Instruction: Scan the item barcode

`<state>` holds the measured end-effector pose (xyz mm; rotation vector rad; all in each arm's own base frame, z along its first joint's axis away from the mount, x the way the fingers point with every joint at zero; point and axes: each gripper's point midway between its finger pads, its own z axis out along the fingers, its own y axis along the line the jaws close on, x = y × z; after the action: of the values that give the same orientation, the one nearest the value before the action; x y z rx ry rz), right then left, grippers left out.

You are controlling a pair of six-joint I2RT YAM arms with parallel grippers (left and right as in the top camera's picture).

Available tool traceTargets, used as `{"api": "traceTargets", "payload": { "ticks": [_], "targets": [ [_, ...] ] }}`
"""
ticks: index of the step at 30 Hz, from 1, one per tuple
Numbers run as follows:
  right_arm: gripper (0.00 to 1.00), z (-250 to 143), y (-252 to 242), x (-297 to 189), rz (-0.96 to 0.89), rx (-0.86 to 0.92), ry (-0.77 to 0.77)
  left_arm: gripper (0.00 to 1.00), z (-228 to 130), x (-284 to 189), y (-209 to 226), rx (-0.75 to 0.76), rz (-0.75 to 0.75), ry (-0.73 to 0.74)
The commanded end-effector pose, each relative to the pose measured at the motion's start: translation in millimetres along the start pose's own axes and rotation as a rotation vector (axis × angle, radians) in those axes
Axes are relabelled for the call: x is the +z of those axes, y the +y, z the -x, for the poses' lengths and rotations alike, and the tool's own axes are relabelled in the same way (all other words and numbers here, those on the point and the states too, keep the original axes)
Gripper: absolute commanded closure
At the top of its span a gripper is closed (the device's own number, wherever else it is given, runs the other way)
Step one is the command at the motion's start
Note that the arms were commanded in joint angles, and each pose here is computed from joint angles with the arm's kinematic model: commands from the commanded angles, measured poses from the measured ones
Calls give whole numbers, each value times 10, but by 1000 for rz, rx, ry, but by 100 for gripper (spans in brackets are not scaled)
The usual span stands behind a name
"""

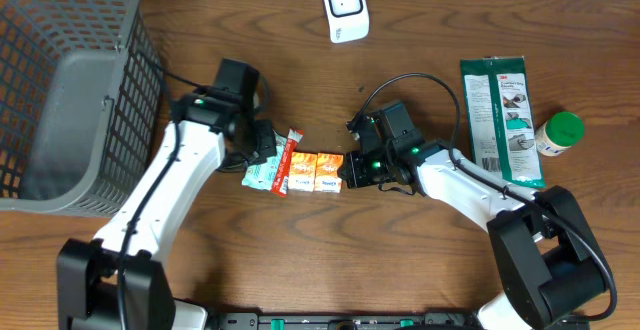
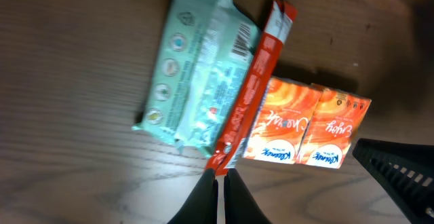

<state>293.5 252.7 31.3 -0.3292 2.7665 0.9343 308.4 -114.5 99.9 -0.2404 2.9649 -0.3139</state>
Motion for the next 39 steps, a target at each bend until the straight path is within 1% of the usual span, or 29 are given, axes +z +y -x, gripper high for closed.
{"api": "traceTargets", "payload": {
  "ticks": [1,9,14,17,25,28,34,39],
  "targets": [
    [99,31,8,-7,-7,-27,-8,89,-38,76,-82,31,-3,13],
    [99,4,-100,36,-76,-26,-23,84,-86,107,-339,112,-32,-8],
    [99,0,-133,54,-81,-12,-38,84,-90,114,-445,140,-48,-23],
    [99,2,-124,58,-75,-15,-40,84,-82,115,-457,142,-51,-27],
    [99,7,63,61,29,-32,-30,84,-82,115,-456,142,-51,-28],
    [99,-2,64,65,28,-33,-28,84,-83,117,-458,142,-51,-27],
    [99,-40,23,120,-34,-52,-35,84,-88,147,-451,140,-47,-19],
    [99,-58,-9,129,-56,-31,-36,84,-137,222,-477,147,-38,4]
  ]
}}
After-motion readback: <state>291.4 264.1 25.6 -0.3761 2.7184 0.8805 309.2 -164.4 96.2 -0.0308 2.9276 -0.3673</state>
